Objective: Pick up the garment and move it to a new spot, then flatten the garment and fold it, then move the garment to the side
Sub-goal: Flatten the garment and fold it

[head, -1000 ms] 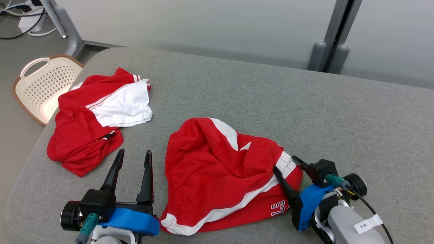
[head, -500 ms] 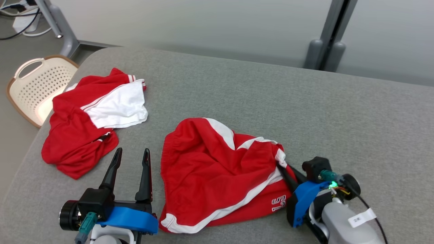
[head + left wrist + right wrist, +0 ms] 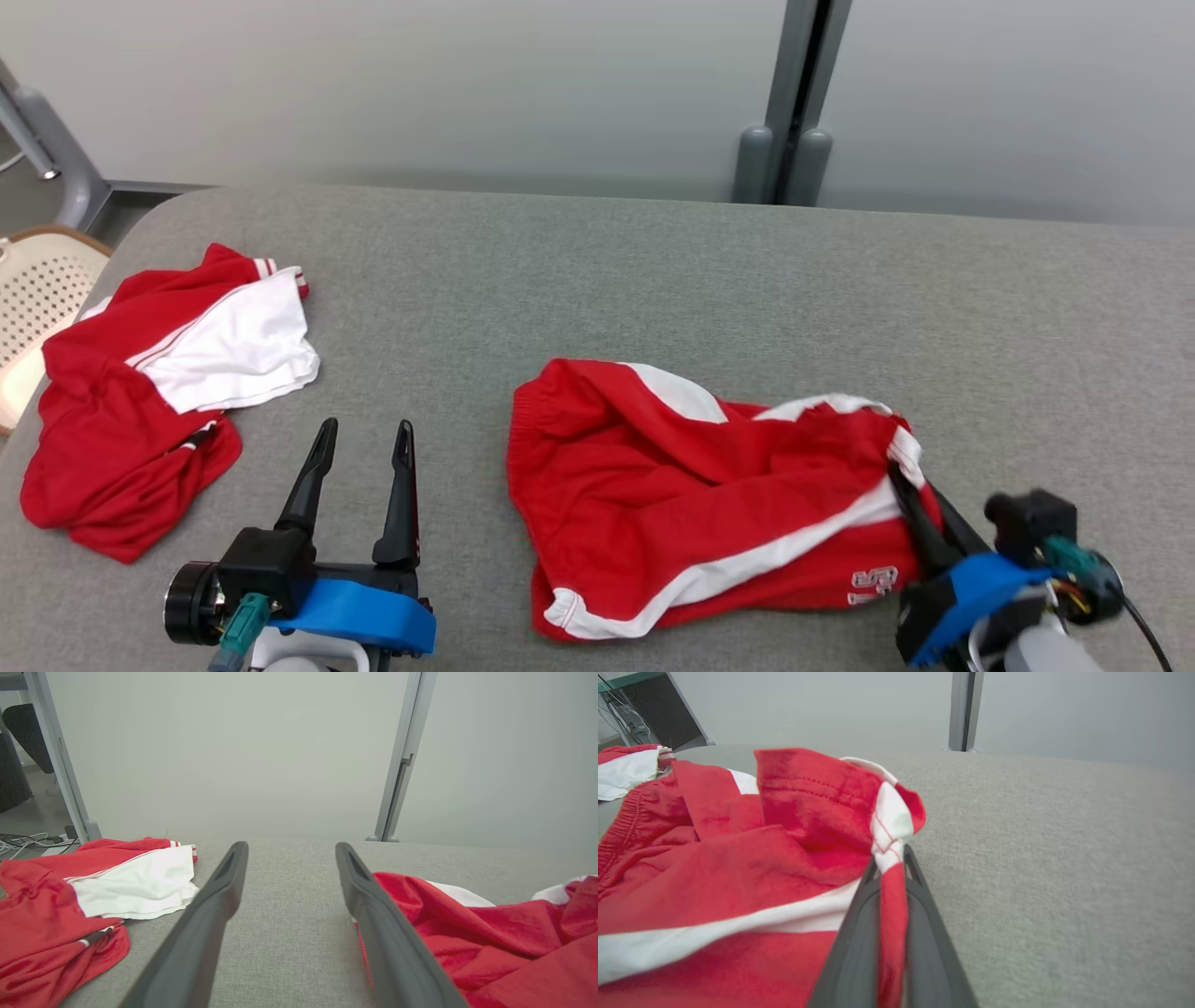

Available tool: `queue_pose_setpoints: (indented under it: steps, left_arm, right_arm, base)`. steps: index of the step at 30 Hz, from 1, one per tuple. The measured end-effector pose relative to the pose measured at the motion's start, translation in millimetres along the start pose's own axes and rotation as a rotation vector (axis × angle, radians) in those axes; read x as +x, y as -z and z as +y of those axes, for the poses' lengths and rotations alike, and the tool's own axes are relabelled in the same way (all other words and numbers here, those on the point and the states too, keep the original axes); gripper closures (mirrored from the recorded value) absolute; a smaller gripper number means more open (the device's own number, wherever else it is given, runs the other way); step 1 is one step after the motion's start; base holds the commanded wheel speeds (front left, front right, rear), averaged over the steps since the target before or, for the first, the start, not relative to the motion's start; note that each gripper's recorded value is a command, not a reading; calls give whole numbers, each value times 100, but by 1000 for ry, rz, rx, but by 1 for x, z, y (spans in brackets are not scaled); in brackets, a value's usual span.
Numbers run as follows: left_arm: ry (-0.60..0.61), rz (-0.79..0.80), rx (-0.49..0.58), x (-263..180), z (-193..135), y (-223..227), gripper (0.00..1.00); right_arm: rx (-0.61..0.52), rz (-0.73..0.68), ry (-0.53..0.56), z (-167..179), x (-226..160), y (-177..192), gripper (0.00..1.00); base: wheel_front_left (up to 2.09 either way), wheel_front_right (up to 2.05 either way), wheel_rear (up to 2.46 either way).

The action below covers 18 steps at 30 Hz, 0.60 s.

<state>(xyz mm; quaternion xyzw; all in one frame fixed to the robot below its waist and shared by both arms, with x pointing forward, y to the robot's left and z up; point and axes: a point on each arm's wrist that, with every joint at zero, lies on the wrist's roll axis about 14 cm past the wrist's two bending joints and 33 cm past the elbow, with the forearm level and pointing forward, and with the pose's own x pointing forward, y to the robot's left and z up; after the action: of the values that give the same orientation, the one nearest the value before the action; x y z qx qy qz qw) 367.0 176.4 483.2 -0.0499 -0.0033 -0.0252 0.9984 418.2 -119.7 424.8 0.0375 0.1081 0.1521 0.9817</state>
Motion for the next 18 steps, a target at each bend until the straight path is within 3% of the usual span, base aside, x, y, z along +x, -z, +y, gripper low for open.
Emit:
queue_pose_setpoints:
  steps: [2, 3, 4, 10, 18]
  left_arm:
    - [11, -3, 3, 1, -3, -1, 0]
    - [15, -3, 2, 1, -5, -1, 0]
    - [20, -3, 2, 1, -6, -1, 0]
    - [36, -3, 7, -3, -11, -1, 0]
    - [54, -3, 15, -4, -16, -1, 0]
  right_arm:
    - [19, 8, 32, -7, -15, 8, 100]
    - [30, 8, 44, -8, -21, 11, 77]
    - [38, 6, 55, -9, -26, 12, 0]
    - [88, -80, 133, -18, -46, -3, 0]
    - [50, -295, 172, -23, -61, -67, 0]
  base:
    - [0, 0, 0]
    - [0, 0, 0]
    - [0, 0, 0]
    - [0, 0, 0]
    - [0, 0, 0]
